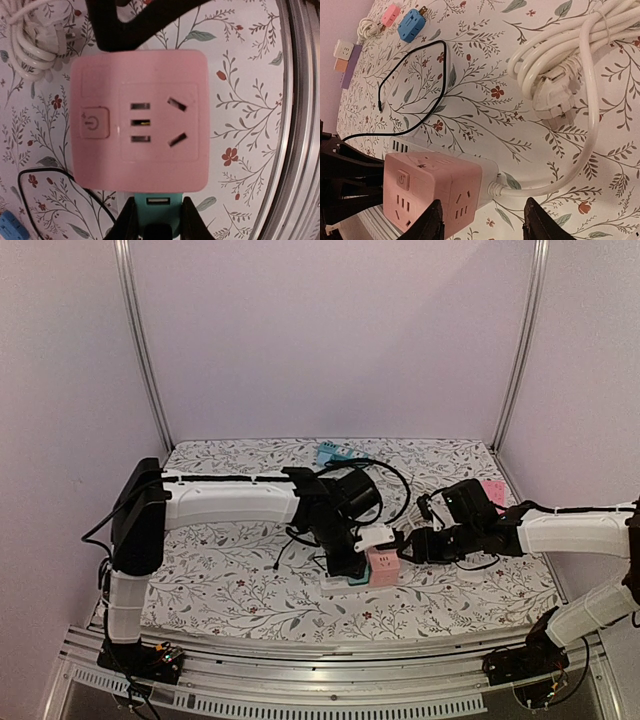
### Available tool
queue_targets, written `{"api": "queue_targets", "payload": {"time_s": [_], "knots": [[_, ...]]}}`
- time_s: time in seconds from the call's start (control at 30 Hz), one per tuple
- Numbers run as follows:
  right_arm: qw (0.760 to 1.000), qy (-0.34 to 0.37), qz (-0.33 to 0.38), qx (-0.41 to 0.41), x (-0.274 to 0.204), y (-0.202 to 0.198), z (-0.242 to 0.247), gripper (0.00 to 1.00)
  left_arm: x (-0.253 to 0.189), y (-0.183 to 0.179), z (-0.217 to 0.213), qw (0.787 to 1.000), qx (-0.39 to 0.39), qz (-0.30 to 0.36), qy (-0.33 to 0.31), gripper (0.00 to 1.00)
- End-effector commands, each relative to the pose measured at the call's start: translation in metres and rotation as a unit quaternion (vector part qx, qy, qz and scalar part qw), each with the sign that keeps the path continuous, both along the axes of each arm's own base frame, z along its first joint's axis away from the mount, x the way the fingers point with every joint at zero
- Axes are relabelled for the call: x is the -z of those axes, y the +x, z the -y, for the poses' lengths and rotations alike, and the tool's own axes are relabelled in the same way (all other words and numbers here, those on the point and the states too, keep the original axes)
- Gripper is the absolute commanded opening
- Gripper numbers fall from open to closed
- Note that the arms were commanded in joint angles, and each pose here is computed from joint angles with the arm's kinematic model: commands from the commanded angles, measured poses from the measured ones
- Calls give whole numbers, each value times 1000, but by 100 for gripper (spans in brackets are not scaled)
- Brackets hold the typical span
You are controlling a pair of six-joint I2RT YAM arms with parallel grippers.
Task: Insert the plug
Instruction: Press the plug into the socket.
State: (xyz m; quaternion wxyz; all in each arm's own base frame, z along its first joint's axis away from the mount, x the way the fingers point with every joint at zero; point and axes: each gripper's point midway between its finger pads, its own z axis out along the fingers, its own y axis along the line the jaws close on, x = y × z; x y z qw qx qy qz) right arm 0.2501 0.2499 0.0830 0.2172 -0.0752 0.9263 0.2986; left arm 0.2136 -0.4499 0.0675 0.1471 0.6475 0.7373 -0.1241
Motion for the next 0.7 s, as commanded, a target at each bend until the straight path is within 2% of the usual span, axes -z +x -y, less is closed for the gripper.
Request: {"api": "queue_targets", "payload": {"time_s": [0.0,0.13,0.23,0.43,0.5,0.53,0.6,0.67], "knots": [[998,53,-2,-25,-13,-3,-21,49,94,-30,-65,984,-15,-69,161,0],[997,67,-6,-34,-16,-4,-27,48,116,-33,-78,979,6,-46,199,0],[997,68,-7,-40,-17,-5,-28,48,112,-34,-70,980,11,-32,198,0],[997,69,-1,-38,-20,-3,-28,52,114,-43,-79,976,25,-47,213,0],[997,69,-1,-39,-22,-3,-29,55,109,-43,-75,978,25,-55,201,1],[997,68,-1,-40,-22,-3,-29,56,103,-44,-71,979,31,-60,193,11],[997,66,-1,-39,-22,-3,-28,57,89,-43,-60,981,44,-59,177,38],[997,65,0,-37,-22,-2,-27,58,68,-32,-43,986,53,-36,155,56]]}}
